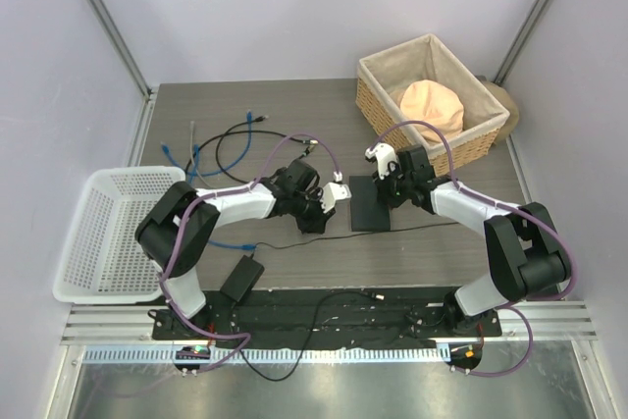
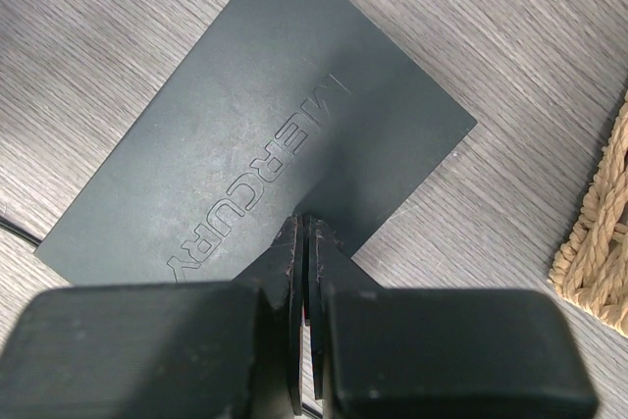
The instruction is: Pull the plug from the switch port
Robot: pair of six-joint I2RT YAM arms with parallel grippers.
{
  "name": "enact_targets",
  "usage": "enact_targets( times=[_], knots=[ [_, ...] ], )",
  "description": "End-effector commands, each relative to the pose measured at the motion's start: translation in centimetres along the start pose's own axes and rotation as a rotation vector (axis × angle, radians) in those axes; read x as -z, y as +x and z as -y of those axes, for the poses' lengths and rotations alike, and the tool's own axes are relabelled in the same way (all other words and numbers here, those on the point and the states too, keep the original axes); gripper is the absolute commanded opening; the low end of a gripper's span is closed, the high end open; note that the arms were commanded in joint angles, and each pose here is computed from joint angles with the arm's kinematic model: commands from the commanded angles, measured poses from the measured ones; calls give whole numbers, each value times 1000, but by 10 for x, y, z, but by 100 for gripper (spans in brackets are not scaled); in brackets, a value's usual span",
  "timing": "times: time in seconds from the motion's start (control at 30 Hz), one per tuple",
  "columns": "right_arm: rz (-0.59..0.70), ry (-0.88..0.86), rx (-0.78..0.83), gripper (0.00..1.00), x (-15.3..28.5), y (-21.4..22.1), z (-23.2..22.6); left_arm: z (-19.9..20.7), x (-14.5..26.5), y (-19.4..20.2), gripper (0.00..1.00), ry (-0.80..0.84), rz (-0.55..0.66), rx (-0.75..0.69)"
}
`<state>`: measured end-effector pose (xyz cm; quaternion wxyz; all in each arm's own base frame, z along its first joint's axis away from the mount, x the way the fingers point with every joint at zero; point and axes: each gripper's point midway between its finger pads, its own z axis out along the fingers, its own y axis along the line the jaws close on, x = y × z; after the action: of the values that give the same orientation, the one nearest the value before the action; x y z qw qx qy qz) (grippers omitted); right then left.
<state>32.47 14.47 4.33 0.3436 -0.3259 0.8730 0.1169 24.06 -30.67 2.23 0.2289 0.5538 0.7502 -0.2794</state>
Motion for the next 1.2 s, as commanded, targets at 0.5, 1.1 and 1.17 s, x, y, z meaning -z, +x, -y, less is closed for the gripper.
enact_targets(
  times=[0.5,1.1,1.17],
  knots=[
    [-212,-13,-44,1,0,65,-7,-10,39,-21,48,2,25,-105],
    [-97,54,-285,1,9,24,25,24,-23,10,32,3,-110,-314],
    [-94,58,-291,1,13,25,26,21,-21,19,9,-21,-144,-329]
  ],
)
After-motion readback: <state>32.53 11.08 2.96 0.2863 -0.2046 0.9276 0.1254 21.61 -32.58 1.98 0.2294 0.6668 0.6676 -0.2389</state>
